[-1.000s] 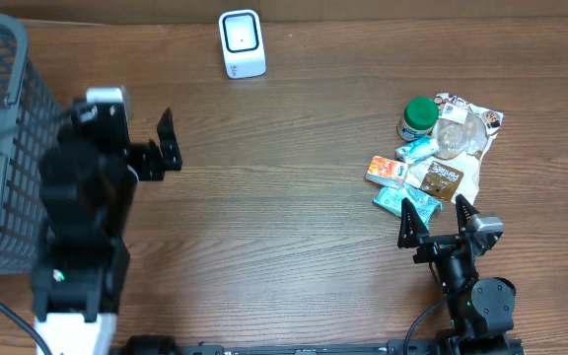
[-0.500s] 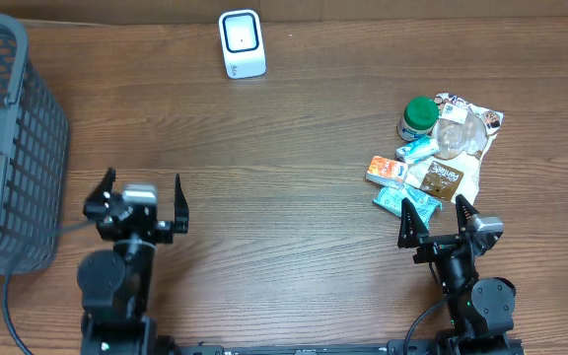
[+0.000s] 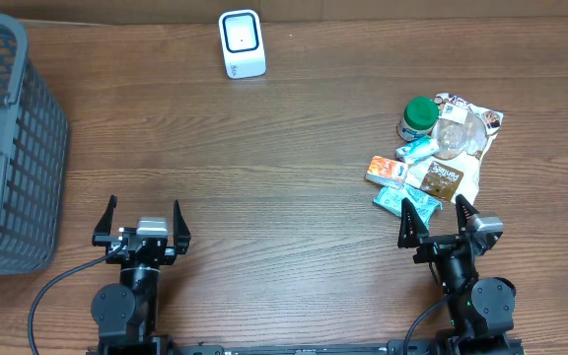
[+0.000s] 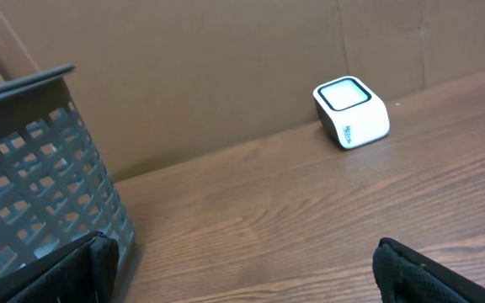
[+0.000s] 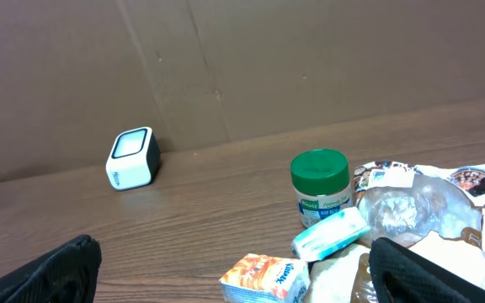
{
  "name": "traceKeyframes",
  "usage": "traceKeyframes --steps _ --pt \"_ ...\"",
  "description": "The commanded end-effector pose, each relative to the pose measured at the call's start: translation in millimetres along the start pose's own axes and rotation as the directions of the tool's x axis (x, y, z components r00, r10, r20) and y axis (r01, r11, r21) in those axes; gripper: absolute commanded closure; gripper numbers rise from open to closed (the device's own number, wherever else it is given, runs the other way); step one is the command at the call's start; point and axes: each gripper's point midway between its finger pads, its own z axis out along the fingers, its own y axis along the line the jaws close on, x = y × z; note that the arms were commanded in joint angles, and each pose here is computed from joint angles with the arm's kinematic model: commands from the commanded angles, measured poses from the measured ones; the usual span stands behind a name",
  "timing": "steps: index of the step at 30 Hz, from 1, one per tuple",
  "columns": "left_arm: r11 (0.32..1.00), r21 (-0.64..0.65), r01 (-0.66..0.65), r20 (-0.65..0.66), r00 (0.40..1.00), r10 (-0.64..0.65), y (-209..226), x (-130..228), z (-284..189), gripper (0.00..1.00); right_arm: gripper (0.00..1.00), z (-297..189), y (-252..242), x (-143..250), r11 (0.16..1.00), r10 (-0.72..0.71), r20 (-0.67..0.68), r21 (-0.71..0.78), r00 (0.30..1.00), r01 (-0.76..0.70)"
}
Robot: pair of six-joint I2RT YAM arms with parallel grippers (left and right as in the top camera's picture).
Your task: Scan the item barcode
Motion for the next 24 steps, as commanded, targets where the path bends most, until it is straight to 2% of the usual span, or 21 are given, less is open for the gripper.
traceKeyframes --steps 1,7,24 --pt "0.999 0.003 -0.043 0.01 0.999 0.043 -2.8 6.4 -1.1 0.0 0.0 0.0 1.0 1.4 1.0 -0.008 0.005 -0.007 1.0 0.008" --pt "0.994 0.035 -0.105 -0.053 0.993 0.106 -10.3 26.6 -4.1 0.0 0.0 0.0 1.0 1.4 1.0 -0.008 0.005 -0.007 1.0 0.008" --pt "0.996 0.028 -0.087 -0.038 0.995 0.088 -9.3 22.9 -4.6 0.01 0.0 0.0 1.0 1.4 1.0 -0.008 0.005 -0.007 1.0 0.008"
